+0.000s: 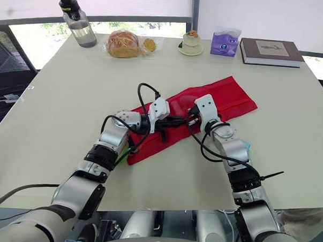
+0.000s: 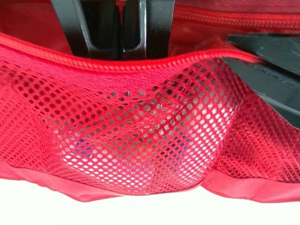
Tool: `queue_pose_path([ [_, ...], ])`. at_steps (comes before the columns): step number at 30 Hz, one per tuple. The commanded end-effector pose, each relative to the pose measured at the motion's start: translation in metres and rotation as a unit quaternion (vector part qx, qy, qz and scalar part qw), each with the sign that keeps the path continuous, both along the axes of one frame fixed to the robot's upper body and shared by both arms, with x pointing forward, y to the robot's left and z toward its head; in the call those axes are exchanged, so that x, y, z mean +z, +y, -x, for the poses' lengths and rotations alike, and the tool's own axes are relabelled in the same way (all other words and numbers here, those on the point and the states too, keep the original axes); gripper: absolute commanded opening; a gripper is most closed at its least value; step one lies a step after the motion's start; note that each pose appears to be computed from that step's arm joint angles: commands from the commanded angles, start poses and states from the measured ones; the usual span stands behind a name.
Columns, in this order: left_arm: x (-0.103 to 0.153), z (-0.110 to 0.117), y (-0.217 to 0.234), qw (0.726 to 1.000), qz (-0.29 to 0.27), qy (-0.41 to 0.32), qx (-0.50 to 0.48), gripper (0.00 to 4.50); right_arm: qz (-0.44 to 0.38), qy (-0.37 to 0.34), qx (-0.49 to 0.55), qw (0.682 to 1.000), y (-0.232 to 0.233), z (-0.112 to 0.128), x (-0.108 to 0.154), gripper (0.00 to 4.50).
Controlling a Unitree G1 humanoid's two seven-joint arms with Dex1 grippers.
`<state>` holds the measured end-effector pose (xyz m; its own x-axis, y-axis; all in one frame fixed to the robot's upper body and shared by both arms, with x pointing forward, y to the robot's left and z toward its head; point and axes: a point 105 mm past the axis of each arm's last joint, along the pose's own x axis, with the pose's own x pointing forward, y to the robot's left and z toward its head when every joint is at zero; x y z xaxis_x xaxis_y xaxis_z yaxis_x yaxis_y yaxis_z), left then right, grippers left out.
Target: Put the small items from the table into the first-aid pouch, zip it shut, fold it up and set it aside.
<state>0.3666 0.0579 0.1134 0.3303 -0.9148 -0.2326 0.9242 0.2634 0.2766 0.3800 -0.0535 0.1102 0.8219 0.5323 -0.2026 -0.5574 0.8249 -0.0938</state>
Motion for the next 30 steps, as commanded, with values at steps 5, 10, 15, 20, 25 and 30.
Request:
queue_pose_path([
  [5,0.007,0.001,0.004,1.0,0.0,-0.017,-0.007,0.0,-0.044,-0.022,0.046,0.998,-0.009,0.02,0.02,0.05],
  [10,0.003,0.0,0.029,0.998,-0.054,-0.016,-0.035,0.0,-0.077,-0.035,0.102,0.991,-0.022,0.047,0.032,0.05],
  [15,0.011,-0.005,0.069,0.993,-0.106,-0.014,-0.058,0.0,-0.101,-0.089,0.126,0.983,-0.046,0.063,0.049,0.05],
  [20,0.021,-0.005,0.1,0.987,-0.142,-0.009,-0.072,0.0,-0.105,-0.116,0.15,0.976,-0.075,0.085,0.058,0.05],
  [25,0.039,-0.021,0.121,0.987,-0.159,-0.029,-0.013,0.0,-0.105,-0.113,0.162,0.975,-0.116,0.11,0.07,0.84],
  [30,0.038,-0.017,0.123,0.987,-0.16,0.004,-0.027,0.0,-0.079,-0.132,0.163,0.975,-0.147,0.126,0.089,3.35],
])
